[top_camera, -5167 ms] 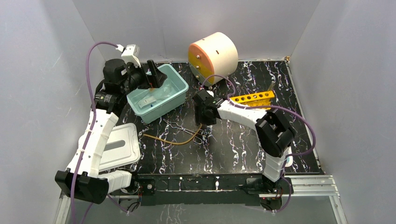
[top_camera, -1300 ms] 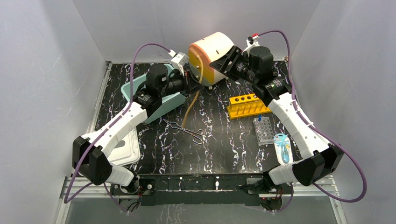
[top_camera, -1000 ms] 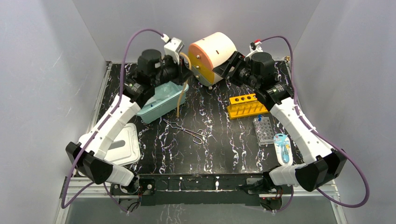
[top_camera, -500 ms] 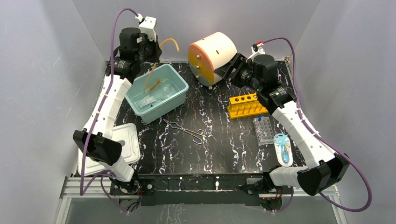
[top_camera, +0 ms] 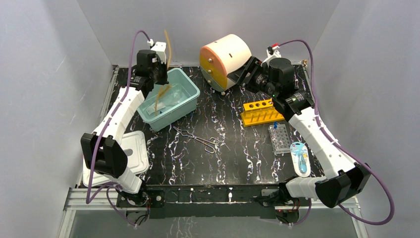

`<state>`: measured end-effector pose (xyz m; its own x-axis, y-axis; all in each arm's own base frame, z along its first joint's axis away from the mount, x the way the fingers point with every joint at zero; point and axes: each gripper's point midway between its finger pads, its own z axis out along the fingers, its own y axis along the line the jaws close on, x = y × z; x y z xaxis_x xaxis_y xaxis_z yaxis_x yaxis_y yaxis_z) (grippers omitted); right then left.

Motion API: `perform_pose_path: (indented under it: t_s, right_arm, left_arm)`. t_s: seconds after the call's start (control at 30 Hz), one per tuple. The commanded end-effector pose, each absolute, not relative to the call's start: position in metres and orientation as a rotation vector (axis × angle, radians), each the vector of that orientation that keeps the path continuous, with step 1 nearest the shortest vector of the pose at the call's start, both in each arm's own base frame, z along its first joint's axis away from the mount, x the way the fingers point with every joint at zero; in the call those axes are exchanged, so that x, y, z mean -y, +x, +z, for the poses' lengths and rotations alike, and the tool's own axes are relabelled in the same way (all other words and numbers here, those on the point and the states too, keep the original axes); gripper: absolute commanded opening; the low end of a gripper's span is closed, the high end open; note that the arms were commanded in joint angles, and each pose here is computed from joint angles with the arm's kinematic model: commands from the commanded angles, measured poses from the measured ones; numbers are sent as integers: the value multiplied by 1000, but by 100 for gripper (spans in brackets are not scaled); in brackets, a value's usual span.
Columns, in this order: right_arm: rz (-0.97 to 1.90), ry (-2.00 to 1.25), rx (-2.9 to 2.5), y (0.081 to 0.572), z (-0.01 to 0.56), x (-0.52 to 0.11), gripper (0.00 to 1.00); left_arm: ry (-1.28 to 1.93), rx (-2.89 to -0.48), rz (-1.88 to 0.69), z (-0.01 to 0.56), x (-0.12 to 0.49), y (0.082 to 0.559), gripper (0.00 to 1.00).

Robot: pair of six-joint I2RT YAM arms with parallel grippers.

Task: Organize the chemistry lab equipment

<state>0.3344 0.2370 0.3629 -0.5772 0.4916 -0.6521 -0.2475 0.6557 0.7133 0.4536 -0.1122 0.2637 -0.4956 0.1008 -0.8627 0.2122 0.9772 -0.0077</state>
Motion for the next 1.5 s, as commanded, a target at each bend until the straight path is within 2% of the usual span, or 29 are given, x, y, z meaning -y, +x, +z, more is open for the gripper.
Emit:
perform_pose_path:
  t_s: [0.0,0.27,0.5,0.67,0.9,1.17,1.47]
  right_arm:
    - [1017,168,-1933,339,363,-239,71]
    - [1032,172,-1956,340,355,-243,71]
    - [1039,179,-1967,340,352,-244,70]
    - [1042,196,-1977,337,348,-243,70]
    - [1030,213,-1977,333,347,-238,70]
    - [1037,206,-1992,331,346,-239,69]
    - [1037,208,-1991,327,347,-237,69]
  left_arm:
    - [175,-2072,-144,271,105,436,0]
    - [133,-2209,-224,227,109,406,0]
    - [267,-2381,-373,182,129,380,0]
    - [262,-2430,-461,174,135,378,0]
    - [406,-2543,-425,147,128,364,0]
    - [441,-2555,-324,150,119,392,0]
    - [437,-2583,-176,141,103,420,7]
